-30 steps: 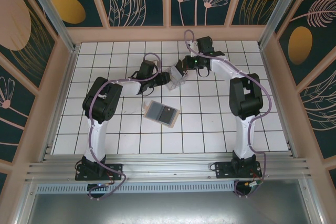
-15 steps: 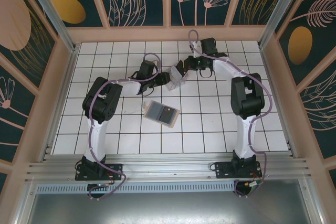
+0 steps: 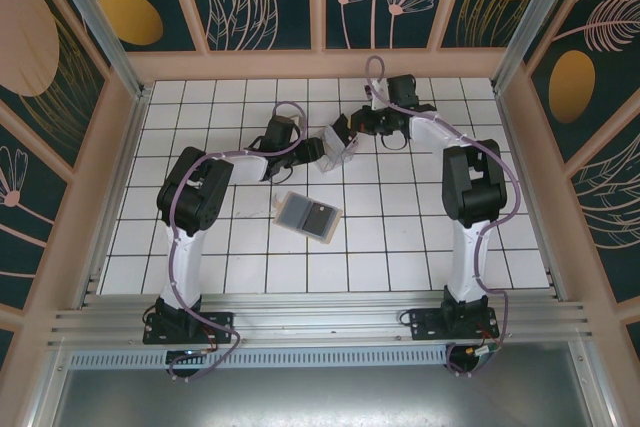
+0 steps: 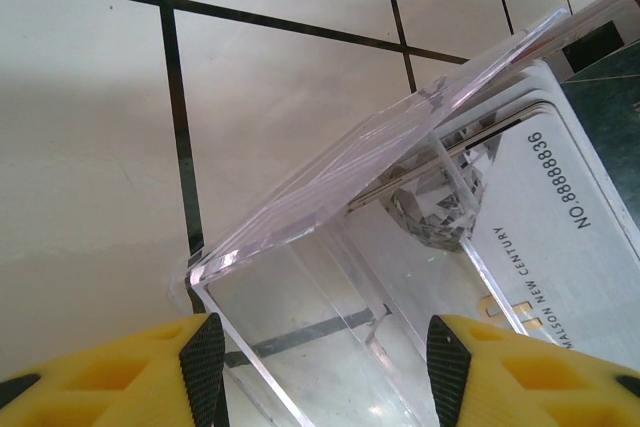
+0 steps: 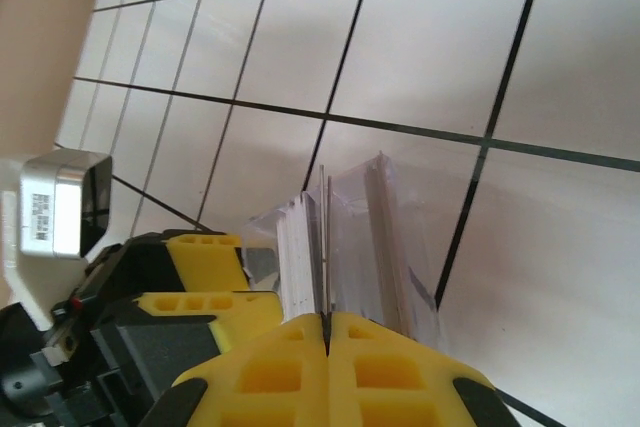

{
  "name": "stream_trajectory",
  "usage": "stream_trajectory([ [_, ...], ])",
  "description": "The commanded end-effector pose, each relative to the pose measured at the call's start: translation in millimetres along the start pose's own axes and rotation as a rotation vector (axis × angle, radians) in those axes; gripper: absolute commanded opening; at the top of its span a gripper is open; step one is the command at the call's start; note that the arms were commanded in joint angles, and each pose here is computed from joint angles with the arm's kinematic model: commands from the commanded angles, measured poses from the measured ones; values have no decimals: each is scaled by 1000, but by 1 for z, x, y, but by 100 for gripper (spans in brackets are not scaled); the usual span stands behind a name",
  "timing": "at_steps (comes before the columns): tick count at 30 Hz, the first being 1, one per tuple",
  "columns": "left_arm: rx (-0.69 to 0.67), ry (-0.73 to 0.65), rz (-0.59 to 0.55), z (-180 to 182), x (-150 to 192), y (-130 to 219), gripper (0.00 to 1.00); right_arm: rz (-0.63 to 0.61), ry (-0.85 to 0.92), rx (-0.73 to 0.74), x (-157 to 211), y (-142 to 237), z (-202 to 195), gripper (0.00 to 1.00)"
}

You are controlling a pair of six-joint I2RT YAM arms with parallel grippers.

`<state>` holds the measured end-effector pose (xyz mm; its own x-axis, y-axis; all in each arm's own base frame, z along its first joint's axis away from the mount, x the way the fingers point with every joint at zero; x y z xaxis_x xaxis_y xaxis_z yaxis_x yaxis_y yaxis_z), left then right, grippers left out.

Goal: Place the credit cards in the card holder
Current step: Pick up several credit cards from the storage box.

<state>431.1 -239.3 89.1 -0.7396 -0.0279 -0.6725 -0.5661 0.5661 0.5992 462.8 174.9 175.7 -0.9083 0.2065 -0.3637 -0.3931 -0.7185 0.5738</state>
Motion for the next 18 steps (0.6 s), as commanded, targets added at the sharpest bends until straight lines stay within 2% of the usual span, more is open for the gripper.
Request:
stream_trajectory([
  [1, -47, 40, 144, 11, 34, -1, 59, -28, 4, -102, -8, 17, 18, 0],
  [12, -45, 41, 144, 12, 34, -1, 59, -41, -16, -82, -10, 18, 11, 0],
  [18, -46, 39, 143, 11, 34, 0, 59, -71, -3, 4, -9, 20, 4, 0],
])
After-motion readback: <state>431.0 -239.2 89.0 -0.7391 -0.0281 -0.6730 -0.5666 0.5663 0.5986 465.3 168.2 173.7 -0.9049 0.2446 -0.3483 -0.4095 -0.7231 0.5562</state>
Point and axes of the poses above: each hand's point on the last joint's axis, 136 mm out from that joint toward the fingers, its own y axis back along the fingers, its own z axis along the line the jaws close on, x = y × z, the point moved 9 cm from there along y, back along the fingers, and after that the axes turned 14 degrees about -y, right-handed, at the moved point
